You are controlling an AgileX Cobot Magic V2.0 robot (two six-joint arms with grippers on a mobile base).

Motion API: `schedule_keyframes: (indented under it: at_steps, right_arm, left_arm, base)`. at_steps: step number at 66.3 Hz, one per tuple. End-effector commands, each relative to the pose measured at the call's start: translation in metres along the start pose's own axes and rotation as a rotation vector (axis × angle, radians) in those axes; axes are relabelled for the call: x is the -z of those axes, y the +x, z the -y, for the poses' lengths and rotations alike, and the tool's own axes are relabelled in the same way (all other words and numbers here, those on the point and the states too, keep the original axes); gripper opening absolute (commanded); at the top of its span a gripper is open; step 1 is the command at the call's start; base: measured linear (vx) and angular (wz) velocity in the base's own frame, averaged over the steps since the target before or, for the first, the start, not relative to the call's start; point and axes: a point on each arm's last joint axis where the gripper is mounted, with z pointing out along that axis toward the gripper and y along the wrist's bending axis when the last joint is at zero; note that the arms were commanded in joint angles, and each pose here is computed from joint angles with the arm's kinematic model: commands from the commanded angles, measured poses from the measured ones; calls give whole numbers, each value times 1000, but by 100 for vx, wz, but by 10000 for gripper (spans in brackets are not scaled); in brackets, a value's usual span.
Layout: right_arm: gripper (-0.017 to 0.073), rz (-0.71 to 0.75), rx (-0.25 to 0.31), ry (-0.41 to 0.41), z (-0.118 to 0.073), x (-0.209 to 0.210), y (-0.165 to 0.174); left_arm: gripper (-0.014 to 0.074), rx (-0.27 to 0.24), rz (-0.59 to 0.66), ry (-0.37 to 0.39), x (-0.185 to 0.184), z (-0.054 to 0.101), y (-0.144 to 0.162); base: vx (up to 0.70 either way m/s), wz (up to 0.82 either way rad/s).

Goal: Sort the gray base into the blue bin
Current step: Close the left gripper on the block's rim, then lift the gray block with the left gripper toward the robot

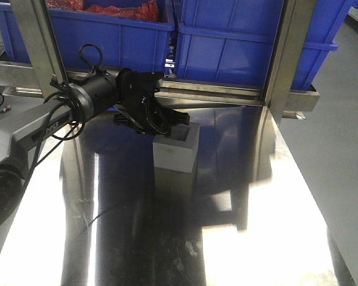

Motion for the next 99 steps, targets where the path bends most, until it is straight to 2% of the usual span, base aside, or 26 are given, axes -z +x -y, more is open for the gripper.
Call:
schedule_keyframes:
  at_steps: [1, 7, 27, 39, 54, 59, 67, 87, 99]
  right_arm:
    - [-5, 75, 21, 1, 0, 0, -6]
    - [-5, 75, 21, 1, 0, 0, -6]
    - [-5, 75, 21, 1, 0, 0, -6]
    - [-5, 75, 21, 1, 0, 0, -6]
    - [-5, 75, 21, 1, 0, 0, -6]
    - [-5, 75, 21, 1, 0, 0, -6]
    - [-5, 75, 21, 1, 0, 0, -6]
    - [-5, 75, 21, 1, 0, 0, -6]
    - [-5, 75, 21, 1, 0, 0, -6]
  left_arm:
    - [-8, -37, 129, 23, 44, 12, -18]
    - [-8, -62, 190, 29, 58, 20, -23]
    - [-8, -188, 409, -24, 140, 41, -35]
    - [-8, -199, 481, -17, 180, 44, -36]
    - [-8, -233, 550, -46, 215, 42, -32]
    - [-8, -243, 567, -42, 218, 39, -23]
    - [-8, -226, 613, 0, 225, 33, -1]
    - [-6, -246, 704, 64, 254, 8, 72]
    - [-6, -258, 841, 138, 279, -6, 119]
  base:
    - [0, 0]
    - [0, 0]
    - [0, 0]
    - [0, 0]
    - [0, 0]
    - [0, 0]
    - [0, 0]
    - [0, 0]
    - [0, 0]
